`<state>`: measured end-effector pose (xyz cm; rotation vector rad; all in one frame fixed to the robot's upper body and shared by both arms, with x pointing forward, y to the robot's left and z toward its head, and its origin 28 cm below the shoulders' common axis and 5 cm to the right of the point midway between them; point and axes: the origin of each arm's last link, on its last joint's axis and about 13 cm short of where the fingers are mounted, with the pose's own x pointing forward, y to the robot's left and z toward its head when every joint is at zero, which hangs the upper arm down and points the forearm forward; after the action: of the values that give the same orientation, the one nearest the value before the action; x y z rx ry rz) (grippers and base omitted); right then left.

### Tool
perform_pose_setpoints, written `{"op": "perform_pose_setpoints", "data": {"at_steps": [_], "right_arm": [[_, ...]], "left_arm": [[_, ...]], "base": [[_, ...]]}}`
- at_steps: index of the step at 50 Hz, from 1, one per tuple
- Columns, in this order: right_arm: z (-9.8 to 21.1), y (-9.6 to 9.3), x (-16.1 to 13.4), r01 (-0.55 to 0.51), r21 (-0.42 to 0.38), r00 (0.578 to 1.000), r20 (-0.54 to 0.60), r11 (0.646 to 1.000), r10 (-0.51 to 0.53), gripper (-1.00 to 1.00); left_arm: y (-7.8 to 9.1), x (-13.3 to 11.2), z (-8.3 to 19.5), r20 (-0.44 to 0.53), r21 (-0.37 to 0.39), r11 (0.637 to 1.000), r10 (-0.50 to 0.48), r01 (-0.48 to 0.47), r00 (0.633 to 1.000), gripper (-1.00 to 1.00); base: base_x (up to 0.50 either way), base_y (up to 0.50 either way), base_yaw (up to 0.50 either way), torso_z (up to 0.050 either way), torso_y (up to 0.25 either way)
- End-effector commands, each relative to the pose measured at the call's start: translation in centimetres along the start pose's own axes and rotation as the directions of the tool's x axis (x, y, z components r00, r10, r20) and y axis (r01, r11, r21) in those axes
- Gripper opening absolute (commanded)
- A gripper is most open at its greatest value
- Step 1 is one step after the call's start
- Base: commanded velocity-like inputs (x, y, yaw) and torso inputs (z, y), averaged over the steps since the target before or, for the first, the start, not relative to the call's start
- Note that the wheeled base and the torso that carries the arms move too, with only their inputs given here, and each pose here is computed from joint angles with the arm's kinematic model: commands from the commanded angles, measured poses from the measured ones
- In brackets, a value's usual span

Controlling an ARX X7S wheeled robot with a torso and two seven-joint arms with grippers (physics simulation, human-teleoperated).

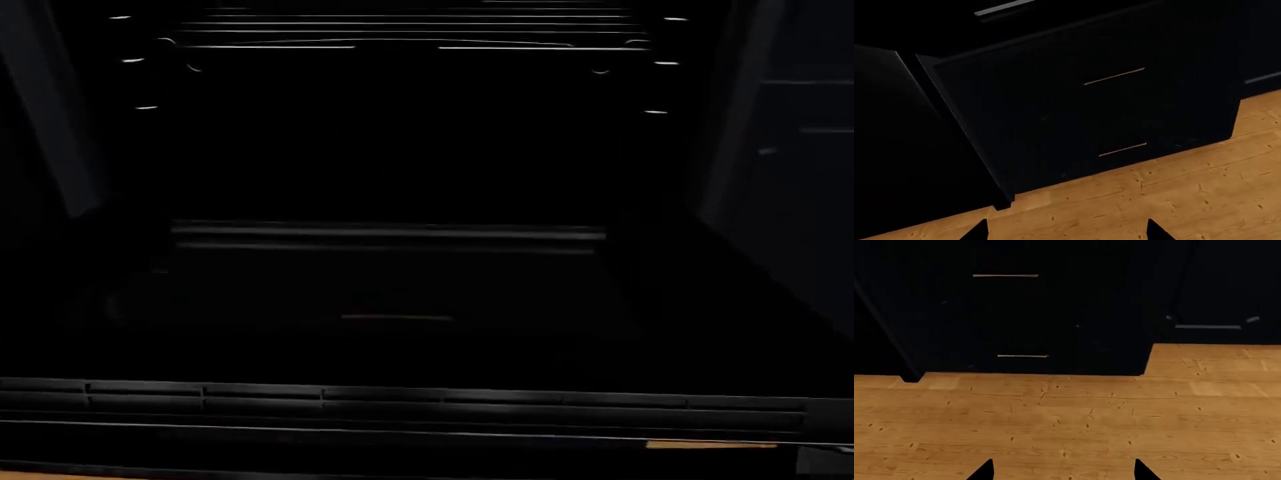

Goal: Close the oven door

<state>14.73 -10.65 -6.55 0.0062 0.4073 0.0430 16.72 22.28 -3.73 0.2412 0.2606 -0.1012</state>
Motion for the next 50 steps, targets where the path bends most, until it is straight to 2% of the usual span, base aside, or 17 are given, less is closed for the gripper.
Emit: {"op": "perform_pose_setpoints", "data": {"at_steps": [1, 7, 8, 9, 10, 50], "right_arm": [[0.0, 0.0, 0.0, 0.0, -0.003, 1.0, 0.0, 1.0, 0.0, 1.0], [-0.1, 0.0, 0.0, 0.0, -0.001, 1.0, -0.001, 1.0, 0.0, 1.0], [0.0, 0.0, 0.0, 0.0, 0.0, 1.0, -0.001, 1.0, 0.0, 1.0], [0.0, 0.0, 0.0, -0.001, 0.0, 1.0, -0.002, 1.0, 0.001, 1.0], [-0.1, 0.0, 0.0, 0.0, 0.002, 1.0, -0.003, 1.0, 0.0, 1.0], [-0.1, 0.0, 0.0, -0.001, 0.0, 1.0, -0.004, 1.0, 0.001, 1.0]], "left_arm": [[0.0, 0.0, -0.2, 0.002, -0.001, 1.0, 0.001, -0.001, 1.0, 1.0], [0.1, 0.0, 0.1, 0.001, 0.0, 1.0, 0.001, -0.001, 1.0, 1.0], [-0.3, 0.3, -1.4, -0.001, 0.0, 1.0, 0.001, -0.001, 1.0, 1.0], [0.0, 0.0, -0.1, -0.005, -0.002, 1.0, 0.0, 0.0, 1.0, 1.0], [0.0, 0.0, -0.1, -0.012, -0.005, 1.0, -0.003, 0.003, 1.0, 1.0], [0.0, 0.0, 0.0, -0.008, -0.002, 1.0, -0.003, 0.003, 1.0, 1.0]], "base": [[0.21, 0.01, 0.0, 0.0, 0.0], [0.21, 0.02, 0.0, 0.0, 0.0], [0.2, 0.02, 0.0, 0.0, 0.0], [0.21, 0.02, 0.0, 0.0, 0.0], [0.21, 0.02, 0.0, 0.0, 0.0], [0.21, 0.02, 0.0, 0.0, 0.0]]}}
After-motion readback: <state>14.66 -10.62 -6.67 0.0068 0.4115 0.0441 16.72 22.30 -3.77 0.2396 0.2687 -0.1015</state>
